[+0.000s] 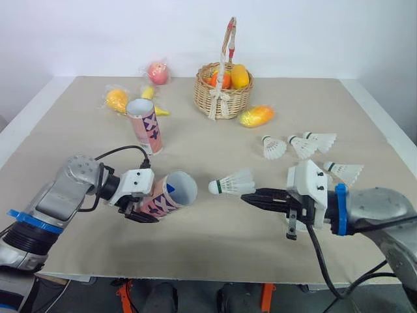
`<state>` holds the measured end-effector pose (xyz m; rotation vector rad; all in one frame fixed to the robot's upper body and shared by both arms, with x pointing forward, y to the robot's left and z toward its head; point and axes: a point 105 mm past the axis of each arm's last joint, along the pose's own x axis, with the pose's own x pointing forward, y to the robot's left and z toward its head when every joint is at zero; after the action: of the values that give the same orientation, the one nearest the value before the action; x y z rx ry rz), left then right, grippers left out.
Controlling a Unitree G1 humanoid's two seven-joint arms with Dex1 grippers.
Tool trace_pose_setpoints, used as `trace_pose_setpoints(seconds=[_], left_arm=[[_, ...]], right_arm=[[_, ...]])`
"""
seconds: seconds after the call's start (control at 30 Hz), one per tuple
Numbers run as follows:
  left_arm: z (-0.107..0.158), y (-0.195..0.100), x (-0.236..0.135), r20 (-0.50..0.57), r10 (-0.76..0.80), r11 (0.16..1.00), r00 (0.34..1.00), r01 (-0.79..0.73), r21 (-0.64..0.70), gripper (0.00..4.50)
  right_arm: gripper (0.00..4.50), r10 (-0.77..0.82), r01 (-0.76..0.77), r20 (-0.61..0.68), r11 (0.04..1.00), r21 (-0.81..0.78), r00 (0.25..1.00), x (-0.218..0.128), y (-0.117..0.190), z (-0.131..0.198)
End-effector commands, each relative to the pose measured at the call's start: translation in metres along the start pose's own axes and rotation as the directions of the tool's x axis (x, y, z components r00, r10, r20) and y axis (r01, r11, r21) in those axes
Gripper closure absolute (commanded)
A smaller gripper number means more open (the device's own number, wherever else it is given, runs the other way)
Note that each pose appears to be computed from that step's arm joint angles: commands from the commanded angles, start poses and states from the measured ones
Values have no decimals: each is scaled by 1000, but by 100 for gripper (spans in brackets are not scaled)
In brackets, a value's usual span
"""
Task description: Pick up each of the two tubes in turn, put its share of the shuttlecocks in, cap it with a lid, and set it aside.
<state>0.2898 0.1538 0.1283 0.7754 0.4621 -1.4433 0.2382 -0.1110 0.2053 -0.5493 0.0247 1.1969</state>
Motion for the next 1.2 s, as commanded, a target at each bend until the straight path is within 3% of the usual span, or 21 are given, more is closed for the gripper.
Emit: trace_pose_setpoints(seconds=[0.03,0.3,0.5,0.8,0.87,1.0,1.1,1.13,1.2], left_arm=[[-1,-1,4,2,-6,1000,1000,6,-14,142],[3,-2,4,15,-3,1000,1000,3,-23,142],[3,-2,4,18,1,1000,1000,-1,-29,142],[4,-2,5,22,5,999,1000,-4,-34,142],[5,-2,5,25,3,999,1000,-2,-35,142],[6,-3,6,32,3,999,999,-1,-37,142],[7,-4,7,37,2,999,999,-1,-40,142],[7,-5,7,37,2,999,999,0,-41,142],[6,-6,8,41,5,999,999,-3,-48,142]], right_arm=[[444,29,-25,39,994,-104,999,8,-3,17],[444,136,-122,78,980,-159,988,16,4,29],[444,126,-116,28,965,-236,992,33,-8,26],[444,297,-276,23,909,-312,955,44,0,38],[385,345,-311,62,899,-307,936,47,0,47],[220,424,-381,233,900,-210,875,49,0,75],[41,449,-421,269,894,-155,852,43,1,78],[16,417,-399,282,909,-121,864,38,-5,76],[16,296,-305,305,952,-18,905,30,-23,67]])
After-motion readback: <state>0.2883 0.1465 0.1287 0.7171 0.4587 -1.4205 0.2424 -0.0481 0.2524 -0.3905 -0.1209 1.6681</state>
